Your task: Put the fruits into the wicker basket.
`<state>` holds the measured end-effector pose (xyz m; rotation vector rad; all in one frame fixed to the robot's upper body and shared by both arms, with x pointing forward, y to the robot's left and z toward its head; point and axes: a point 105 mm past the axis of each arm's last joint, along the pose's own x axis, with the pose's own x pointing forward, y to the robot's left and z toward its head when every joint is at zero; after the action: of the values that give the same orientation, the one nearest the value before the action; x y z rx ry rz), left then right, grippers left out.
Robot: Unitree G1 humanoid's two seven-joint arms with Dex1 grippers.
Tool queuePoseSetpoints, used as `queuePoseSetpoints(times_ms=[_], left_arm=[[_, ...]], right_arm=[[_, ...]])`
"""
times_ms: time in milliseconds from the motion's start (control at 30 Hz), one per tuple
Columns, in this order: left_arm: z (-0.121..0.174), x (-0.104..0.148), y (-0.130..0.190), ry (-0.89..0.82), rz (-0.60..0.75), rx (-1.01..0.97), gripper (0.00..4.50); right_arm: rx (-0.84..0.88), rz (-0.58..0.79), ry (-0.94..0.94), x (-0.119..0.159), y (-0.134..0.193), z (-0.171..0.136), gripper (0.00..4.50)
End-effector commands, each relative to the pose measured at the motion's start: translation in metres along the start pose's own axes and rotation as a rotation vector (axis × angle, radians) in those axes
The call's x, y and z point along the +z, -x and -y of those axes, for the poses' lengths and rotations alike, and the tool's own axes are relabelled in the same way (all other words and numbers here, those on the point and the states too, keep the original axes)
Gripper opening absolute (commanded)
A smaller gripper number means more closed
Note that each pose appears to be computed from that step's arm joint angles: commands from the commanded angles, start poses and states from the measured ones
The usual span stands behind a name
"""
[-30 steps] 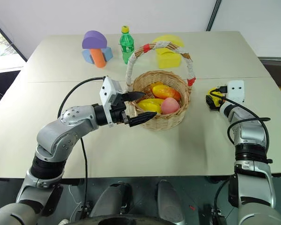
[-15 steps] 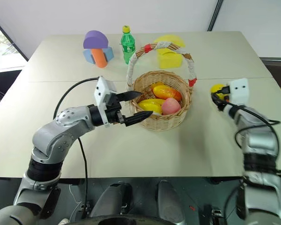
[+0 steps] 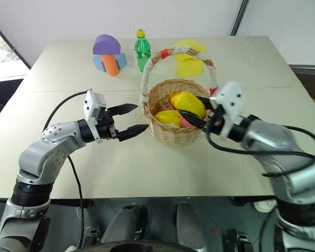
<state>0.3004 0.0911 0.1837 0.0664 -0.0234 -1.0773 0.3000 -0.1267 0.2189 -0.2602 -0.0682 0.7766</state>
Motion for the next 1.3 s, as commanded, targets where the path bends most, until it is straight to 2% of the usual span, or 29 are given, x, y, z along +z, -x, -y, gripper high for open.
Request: queuePoseSetpoints(times_ms=[33,133,167,267,400,500,633,767,967,1067,1300], left_arm=[[0.006,0.015,-0.002,-0.047,0.046,0.001,4.50],[0.011,0.015,-0.003,-0.049,0.051,0.003,4.50],[0.011,0.016,-0.003,-0.050,0.053,0.007,4.50],[0.010,0.015,-0.003,-0.047,0.056,0.025,4.50],[0.013,0.016,-0.004,-0.039,0.063,0.019,4.50],[0.015,0.015,-0.005,-0.034,0.062,0.007,4.50],[0.015,0.016,-0.009,-0.031,0.066,-0.013,4.50],[0.015,0.018,-0.014,-0.039,0.072,-0.030,4.50],[0.018,0.020,-0.018,-0.045,0.079,-0.047,4.50],[0.020,0.020,-0.017,-0.050,0.078,-0.047,4.50],[0.021,0.018,-0.016,-0.046,0.078,-0.041,4.50]], right_arm=[[-0.110,-0.020,-0.019,-0.004,-0.021,0.015,2.83],[-0.107,-0.007,0.012,0.000,-0.026,0.014,4.29],[-0.088,0.003,0.043,0.003,-0.024,0.011,4.45],[-0.016,0.027,0.095,0.010,-0.010,0.002,4.45],[0.112,0.074,0.062,0.019,0.021,-0.014,4.45],[0.073,0.056,-0.004,0.014,0.049,-0.004,4.45],[-0.071,0.029,-0.021,0.002,0.061,0.024,4.45],[-0.261,0.051,-0.046,-0.013,0.057,0.060,4.45],[-0.303,0.114,-0.094,-0.019,0.020,0.071,4.45],[-0.338,0.143,-0.155,-0.021,0.015,0.080,3.58],[-0.332,0.179,-0.138,-0.011,0.016,0.077,0.04]])
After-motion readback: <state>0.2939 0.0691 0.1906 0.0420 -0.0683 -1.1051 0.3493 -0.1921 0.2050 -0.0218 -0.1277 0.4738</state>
